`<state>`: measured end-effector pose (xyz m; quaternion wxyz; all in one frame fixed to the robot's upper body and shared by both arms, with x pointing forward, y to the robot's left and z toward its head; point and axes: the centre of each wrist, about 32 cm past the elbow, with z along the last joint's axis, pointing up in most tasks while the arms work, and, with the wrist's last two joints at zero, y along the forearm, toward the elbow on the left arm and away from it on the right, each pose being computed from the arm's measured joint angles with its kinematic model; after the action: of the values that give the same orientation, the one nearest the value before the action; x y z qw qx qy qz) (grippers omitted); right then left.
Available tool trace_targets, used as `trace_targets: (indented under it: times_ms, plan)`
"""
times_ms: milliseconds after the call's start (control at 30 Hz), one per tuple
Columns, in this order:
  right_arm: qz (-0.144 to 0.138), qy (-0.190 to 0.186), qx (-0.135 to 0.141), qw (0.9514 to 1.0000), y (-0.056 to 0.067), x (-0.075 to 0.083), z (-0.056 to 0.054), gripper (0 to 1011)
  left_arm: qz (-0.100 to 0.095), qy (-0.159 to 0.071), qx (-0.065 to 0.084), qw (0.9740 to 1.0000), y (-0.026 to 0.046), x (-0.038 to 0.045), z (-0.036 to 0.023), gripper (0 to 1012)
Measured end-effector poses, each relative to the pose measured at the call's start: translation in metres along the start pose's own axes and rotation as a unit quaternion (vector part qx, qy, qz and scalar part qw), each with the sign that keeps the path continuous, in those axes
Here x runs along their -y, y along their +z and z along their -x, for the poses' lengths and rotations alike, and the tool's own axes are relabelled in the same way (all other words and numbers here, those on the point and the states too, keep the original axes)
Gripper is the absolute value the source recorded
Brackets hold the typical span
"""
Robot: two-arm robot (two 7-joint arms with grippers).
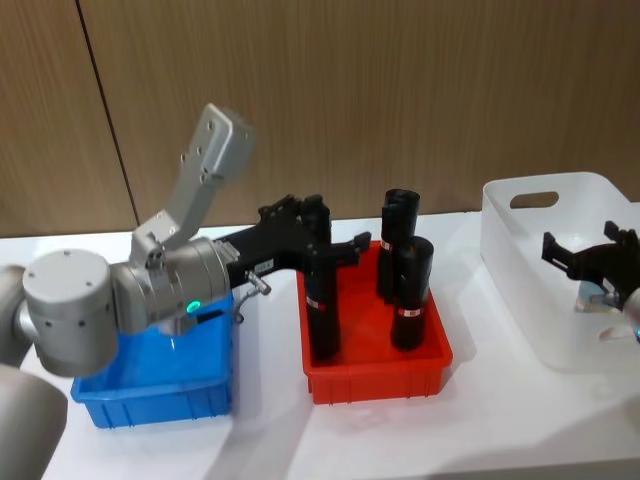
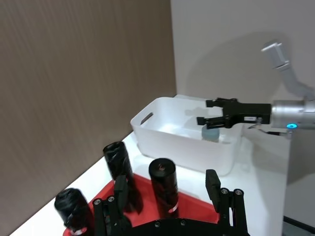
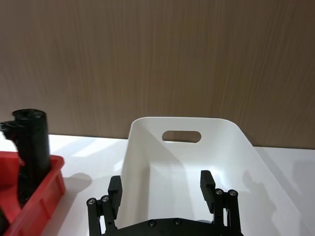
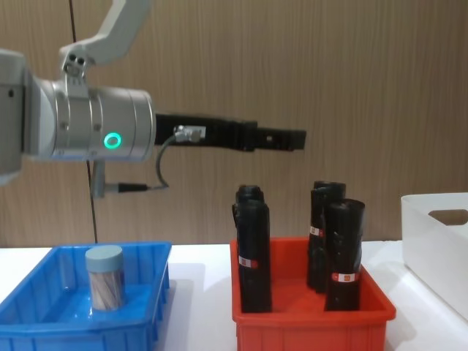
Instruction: Pick the cotton swabs from the blue box and place them into the white box.
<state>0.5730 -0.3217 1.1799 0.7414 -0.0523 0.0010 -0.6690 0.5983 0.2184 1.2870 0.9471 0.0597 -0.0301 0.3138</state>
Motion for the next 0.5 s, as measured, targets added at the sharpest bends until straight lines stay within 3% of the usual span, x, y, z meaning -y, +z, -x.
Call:
trace_targets:
  times_ms: [300,500]
  plan:
    - [-0.015,0.020,0.006,0.9997,-0.002,0.020,0.018,1002,0.002,0.048,0.018,0.9987,-0.0167,-0.0061,0.0168,1004]
    - [-0.025,0.035,0.007,0.9990,-0.003,0.034,0.031,1002,0.005,0.080,0.029,0.9964,-0.0269,-0.0103,0.0286,1004]
